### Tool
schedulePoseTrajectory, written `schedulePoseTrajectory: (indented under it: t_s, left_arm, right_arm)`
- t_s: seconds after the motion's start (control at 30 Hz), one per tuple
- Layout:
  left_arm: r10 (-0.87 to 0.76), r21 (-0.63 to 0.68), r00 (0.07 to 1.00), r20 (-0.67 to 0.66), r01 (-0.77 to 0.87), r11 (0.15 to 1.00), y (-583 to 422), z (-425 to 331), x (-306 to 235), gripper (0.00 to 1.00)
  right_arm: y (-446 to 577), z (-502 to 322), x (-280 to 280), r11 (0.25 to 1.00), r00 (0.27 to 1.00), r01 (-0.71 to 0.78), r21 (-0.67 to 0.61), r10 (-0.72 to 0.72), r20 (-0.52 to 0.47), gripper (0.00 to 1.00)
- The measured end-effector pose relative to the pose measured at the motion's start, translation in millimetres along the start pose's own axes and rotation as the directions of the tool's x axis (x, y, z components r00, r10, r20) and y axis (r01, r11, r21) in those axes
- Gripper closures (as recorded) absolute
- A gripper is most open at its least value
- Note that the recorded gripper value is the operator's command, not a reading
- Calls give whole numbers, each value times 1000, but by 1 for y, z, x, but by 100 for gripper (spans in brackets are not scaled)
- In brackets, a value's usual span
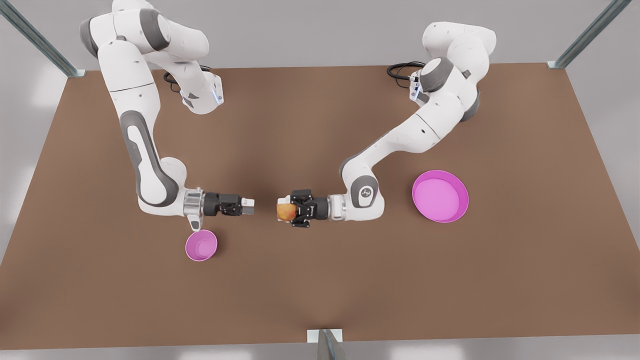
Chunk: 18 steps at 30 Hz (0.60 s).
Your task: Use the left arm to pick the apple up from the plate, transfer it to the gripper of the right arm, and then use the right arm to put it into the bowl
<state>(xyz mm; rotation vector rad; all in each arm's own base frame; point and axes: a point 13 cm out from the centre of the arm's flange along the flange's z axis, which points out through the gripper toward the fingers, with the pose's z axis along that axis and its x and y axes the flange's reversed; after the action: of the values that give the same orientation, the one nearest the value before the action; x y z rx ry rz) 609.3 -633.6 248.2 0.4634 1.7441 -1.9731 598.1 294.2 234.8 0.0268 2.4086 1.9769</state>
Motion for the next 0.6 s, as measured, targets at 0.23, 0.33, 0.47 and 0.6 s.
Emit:
schedulePoseTrajectory:
  t_s: [0.23, 0.33, 0.47, 0.6]
  left_arm:
    - [191, 11, 982, 3, -191, 982, -1, 5, 4, 27]
    - [254, 12, 967, 4, -254, 967, 0, 6, 5, 27]
    - [316, 8, 949, 5, -316, 949, 7, 4, 9, 27]
    - [370, 3, 929, 5, -370, 929, 11, 2, 9, 27]
  right_arm:
    - [0, 34, 14, 994, 994, 91, -55, -94, -52, 0]
    - [12, 39, 3, 992, 994, 109, -70, -111, -24, 0]
    - [18, 17, -16, 994, 994, 108, -26, -109, -18, 0]
    - [17, 8, -16, 997, 996, 70, 29, -68, -59, 0]
